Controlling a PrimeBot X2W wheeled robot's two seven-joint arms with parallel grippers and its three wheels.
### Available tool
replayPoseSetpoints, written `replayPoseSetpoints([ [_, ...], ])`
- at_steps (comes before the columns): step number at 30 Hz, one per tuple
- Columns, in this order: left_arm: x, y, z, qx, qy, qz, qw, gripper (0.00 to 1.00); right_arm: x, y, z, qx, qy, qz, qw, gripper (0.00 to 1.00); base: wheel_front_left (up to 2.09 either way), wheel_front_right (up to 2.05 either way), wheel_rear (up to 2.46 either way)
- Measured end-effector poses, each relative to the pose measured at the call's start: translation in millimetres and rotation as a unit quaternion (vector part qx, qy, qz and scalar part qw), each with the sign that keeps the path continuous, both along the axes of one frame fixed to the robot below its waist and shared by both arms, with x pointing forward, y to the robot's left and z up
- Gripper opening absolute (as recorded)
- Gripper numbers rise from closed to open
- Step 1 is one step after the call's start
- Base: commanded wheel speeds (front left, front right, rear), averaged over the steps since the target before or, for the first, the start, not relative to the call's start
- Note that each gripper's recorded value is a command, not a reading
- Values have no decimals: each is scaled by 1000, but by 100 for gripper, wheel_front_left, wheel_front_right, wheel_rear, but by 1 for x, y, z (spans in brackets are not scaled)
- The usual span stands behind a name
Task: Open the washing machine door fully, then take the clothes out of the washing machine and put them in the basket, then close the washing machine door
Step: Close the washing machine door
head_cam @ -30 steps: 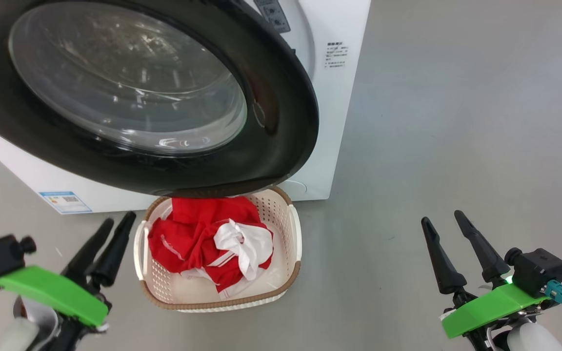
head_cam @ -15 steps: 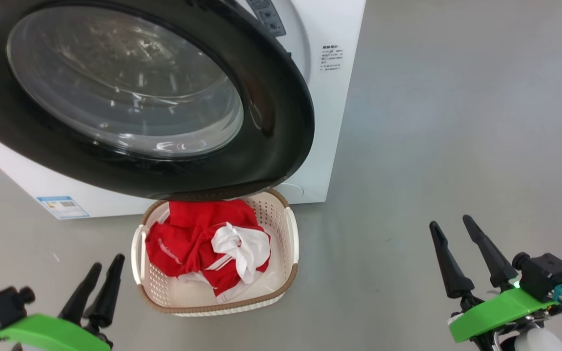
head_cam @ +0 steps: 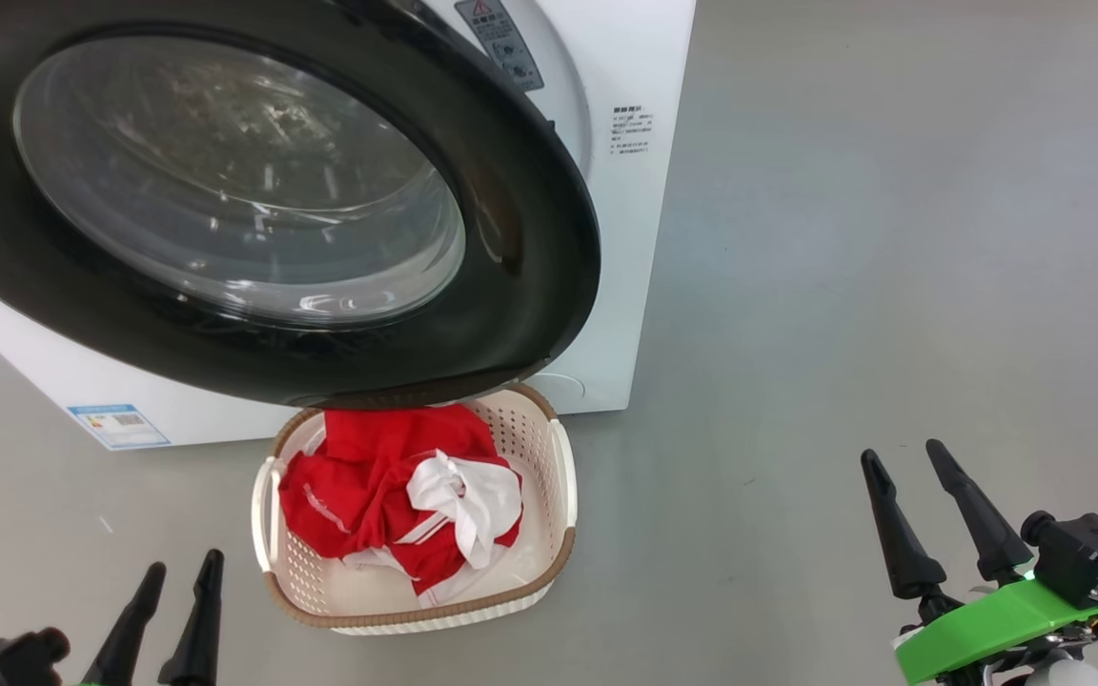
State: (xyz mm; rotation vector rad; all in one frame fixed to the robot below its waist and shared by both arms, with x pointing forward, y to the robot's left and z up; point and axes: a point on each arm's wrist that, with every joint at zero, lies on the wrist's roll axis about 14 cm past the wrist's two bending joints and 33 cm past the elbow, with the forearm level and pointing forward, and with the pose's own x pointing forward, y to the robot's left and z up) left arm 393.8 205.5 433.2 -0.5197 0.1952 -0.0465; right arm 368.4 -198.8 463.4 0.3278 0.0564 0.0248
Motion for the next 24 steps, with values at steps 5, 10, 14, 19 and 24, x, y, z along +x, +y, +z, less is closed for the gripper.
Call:
replayPoseSetpoints([
  [5,-5,2,3,58,-17,4,998,100,0,-5,2,-1,-4,-8,1000,100,0,0,0],
  [10,-12,2,7,90,-29,14,995,100,0,-7,4,-1,-6,-11,1000,100,0,0,0],
  [14,-14,-3,13,114,-41,14,993,100,-4,-8,2,0,-3,-12,1000,100,0,0,0],
  [19,-18,-9,23,150,-61,6,987,100,-7,-8,4,1,-6,-14,1000,100,0,0,0],
  [24,-19,-10,35,170,-80,11,982,100,-9,-9,7,1,-11,-15,1000,100,0,0,0],
])
